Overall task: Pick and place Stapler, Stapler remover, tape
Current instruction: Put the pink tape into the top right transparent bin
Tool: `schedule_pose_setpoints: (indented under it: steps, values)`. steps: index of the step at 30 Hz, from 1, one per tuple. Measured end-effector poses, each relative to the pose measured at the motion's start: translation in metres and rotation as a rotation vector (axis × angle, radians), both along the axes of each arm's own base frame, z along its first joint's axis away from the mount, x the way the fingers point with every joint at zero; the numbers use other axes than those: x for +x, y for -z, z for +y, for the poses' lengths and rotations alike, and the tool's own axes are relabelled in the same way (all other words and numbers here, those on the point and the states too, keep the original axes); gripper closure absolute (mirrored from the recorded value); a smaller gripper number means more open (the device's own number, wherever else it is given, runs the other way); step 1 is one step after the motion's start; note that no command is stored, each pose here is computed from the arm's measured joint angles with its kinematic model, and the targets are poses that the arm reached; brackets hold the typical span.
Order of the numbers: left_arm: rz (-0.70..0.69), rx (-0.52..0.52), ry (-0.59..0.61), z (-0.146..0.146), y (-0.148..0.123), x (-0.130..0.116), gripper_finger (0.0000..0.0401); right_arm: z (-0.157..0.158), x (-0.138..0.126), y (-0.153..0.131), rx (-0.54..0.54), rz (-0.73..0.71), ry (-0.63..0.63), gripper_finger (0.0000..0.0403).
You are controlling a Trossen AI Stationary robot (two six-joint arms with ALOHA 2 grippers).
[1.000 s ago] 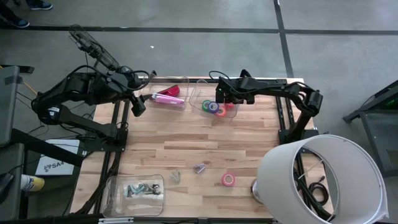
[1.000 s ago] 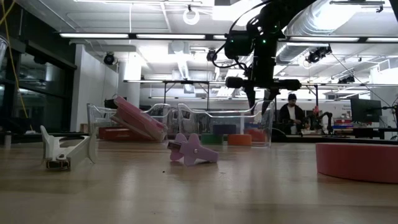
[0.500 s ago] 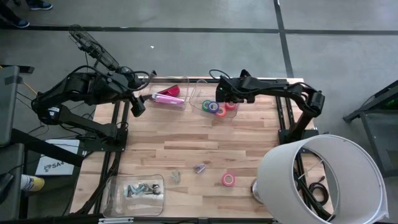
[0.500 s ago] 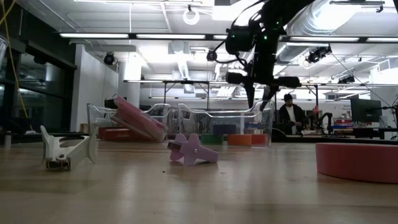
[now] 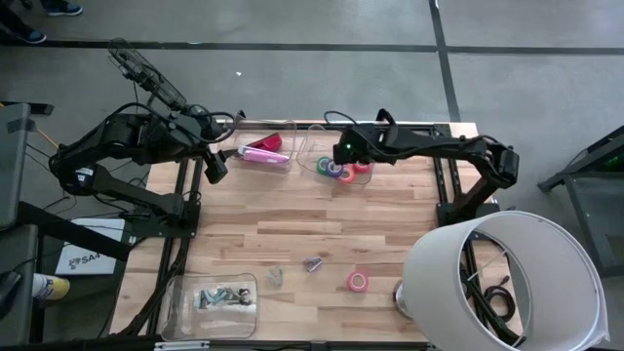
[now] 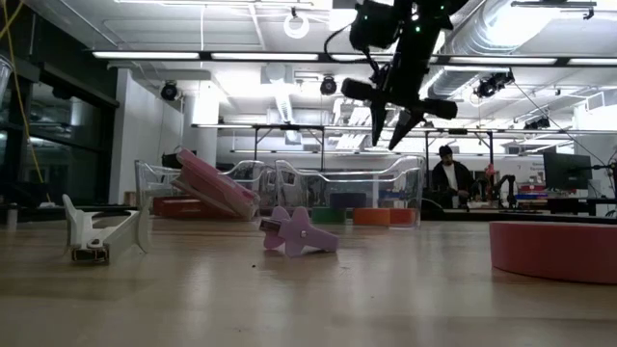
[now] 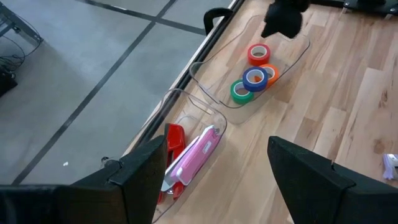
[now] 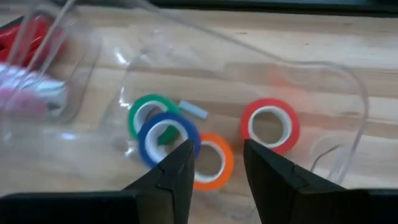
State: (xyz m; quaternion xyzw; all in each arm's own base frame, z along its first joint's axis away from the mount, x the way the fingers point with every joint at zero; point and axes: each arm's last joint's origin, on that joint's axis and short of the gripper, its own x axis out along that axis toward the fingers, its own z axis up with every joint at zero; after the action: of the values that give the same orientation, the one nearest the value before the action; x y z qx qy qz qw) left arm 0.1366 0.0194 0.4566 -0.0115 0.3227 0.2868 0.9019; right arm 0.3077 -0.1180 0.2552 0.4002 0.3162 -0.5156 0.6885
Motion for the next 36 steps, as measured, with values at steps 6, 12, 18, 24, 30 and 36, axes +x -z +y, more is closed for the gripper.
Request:
schedule_pose_setpoints:
  steps: [6, 12, 18, 24, 30, 36]
  values:
    - [0.000, -0.001, 0.001, 0.000, 0.000, 0.000, 0.0128, 0.027, 0.007, -0.005, 0.020, -0.032, -0.079, 0.0274]
    - [0.000, -0.001, 0.001, 0.000, 0.000, 0.000, 0.0128, 0.062, 0.015, -0.005, 0.083, -0.056, -0.169, 0.0274]
    - [0.003, 0.003, 0.005, 0.000, 0.000, 0.000, 0.0128, 0.101, 0.019, -0.004, 0.184, -0.080, -0.258, 0.0274]
    - [0.003, -0.003, 0.012, 0.000, 0.000, 0.000, 0.0128, 0.137, 0.014, -0.001, 0.223, 0.008, -0.475, 0.0274]
    - [0.013, -0.001, 0.036, -0.001, 0.000, 0.000, 0.0128, 0.172, 0.007, 0.000, 0.185, 0.125, -0.909, 0.0274]
    - [0.016, 0.002, 0.040, -0.001, 0.000, 0.000, 0.0128, 0.204, 0.001, -0.001, 0.115, 0.152, -1.198, 0.0274]
